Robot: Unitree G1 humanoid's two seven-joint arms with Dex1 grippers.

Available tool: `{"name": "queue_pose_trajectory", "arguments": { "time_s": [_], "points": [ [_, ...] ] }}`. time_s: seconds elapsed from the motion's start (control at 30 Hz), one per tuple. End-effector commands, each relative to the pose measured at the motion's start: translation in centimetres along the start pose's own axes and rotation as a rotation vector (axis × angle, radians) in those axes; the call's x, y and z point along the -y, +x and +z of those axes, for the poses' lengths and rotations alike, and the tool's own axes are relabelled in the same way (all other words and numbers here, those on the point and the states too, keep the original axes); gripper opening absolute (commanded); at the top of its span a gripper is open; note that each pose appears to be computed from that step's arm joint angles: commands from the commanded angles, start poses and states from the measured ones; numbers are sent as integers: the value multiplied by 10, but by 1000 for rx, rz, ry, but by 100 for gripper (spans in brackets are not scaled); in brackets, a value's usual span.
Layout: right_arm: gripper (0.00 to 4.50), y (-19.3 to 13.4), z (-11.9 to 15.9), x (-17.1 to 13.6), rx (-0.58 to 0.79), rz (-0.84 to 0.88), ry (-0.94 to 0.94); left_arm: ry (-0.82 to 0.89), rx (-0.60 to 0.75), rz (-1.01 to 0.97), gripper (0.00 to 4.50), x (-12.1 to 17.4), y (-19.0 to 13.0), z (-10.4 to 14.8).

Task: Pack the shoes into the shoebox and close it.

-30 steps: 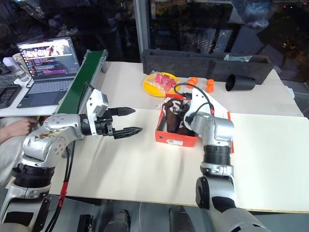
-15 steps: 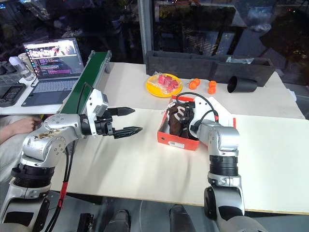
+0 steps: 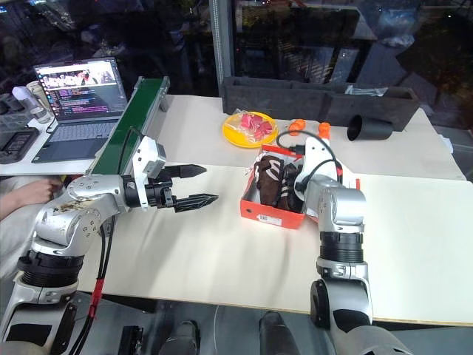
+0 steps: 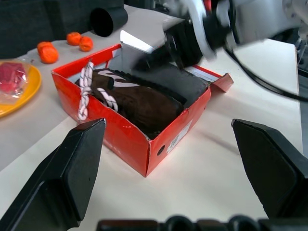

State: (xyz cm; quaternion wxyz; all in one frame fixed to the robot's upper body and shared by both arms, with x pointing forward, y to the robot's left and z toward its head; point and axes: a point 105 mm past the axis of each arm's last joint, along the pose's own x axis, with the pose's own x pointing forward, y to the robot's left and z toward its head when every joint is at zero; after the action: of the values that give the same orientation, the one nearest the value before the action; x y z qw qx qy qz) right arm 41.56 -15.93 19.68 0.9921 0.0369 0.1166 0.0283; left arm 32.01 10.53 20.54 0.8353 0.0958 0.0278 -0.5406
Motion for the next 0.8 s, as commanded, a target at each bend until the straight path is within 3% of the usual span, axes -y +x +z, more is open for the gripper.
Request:
{"name": "queue_pose_trajectory", "arguments": {
  "time_s": [0.03, 0.13, 0.17, 0.4, 0.57, 0.7, 0.8],
  "points": [
    [255, -8, 24, -13, 107, 42, -41, 45, 38, -11, 450, 3, -1, 16],
    [255, -8, 24, -20, 115, 74, -2, 48, 36, -9, 450, 3, -1, 16],
    [203, -7, 24, -21, 120, 83, 21, 47, 37, -9, 450, 3, -1, 16],
    [6, 11, 9, -37, 74, 152, 75, 47, 35, -3, 450, 1, -1, 15],
    [6, 34, -25, -44, -36, 180, 71, 46, 36, 1, 450, 0, 0, 16],
    [6, 53, -82, -36, -229, 140, 40, 47, 36, -1, 450, 1, 0, 16],
    [6, 58, -101, -34, -300, 127, 8, 47, 34, 3, 450, 1, -1, 16]
  ]
}}
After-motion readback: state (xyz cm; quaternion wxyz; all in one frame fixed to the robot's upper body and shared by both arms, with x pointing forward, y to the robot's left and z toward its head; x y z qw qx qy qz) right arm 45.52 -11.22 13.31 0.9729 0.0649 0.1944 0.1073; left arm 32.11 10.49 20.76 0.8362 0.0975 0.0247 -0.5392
